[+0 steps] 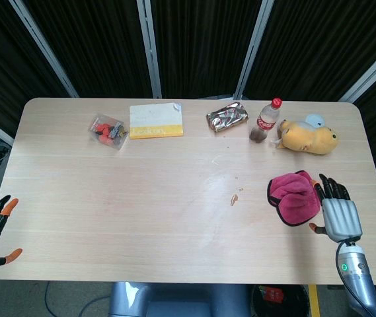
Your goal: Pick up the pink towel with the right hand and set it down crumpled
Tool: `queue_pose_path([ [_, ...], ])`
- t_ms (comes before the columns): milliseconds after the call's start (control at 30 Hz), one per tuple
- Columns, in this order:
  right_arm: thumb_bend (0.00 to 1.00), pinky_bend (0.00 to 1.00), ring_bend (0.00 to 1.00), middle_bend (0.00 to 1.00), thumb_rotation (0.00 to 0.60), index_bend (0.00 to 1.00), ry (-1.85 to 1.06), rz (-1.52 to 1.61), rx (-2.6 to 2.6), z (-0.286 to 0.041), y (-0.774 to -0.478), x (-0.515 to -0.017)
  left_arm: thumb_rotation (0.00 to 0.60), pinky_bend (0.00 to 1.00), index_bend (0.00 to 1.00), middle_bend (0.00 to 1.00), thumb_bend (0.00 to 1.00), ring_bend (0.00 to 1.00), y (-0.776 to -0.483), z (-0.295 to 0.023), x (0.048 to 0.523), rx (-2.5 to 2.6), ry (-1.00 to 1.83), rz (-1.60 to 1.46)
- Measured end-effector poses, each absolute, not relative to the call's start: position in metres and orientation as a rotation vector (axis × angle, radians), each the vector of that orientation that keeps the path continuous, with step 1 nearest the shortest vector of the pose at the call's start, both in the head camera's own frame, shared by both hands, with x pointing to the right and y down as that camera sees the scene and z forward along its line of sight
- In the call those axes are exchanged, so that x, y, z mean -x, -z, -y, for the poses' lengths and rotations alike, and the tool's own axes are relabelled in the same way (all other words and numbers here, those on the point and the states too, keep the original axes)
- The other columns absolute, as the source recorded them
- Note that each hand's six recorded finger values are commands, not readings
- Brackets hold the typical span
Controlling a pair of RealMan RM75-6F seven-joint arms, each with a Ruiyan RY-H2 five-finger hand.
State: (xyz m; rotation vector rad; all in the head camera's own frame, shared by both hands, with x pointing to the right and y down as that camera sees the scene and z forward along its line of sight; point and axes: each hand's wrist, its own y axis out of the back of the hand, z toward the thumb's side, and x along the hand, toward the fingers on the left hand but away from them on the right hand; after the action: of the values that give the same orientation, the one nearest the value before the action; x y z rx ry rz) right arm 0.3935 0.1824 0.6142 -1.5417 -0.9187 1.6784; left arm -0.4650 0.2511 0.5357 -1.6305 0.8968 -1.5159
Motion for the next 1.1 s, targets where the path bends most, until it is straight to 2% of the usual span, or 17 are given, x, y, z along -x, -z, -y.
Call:
queue_pose_path([
  [167,0.02,0.14,0.0,0.07,0.6,0.22,-1.78,0.952,1.493,-0.166,-0.642,-0.403,0.6,0.0,0.0,0.0,0.0,0.0,-0.539,-0.25,0.465,1.64,1.521,-0.897],
  [433,0.02,0.14,0.0,0.08,0.6,0.23,-1.891,0.963,1.439,-0.156,-0.679,-0.413,0.6,0.0,0.0,0.0,0.0,0.0,-0.54,-0.25,0.465,1.657,1.521,-0.909],
  [1100,0.03,0.14,0.0,0.08,0.6,0.23,-1.955,0.986,1.428,-0.146,-0.733,-0.412,0.6,0.0,0.0,0.0,0.0,0.0,-0.542,-0.251,0.466,1.677,1.544,-0.915],
])
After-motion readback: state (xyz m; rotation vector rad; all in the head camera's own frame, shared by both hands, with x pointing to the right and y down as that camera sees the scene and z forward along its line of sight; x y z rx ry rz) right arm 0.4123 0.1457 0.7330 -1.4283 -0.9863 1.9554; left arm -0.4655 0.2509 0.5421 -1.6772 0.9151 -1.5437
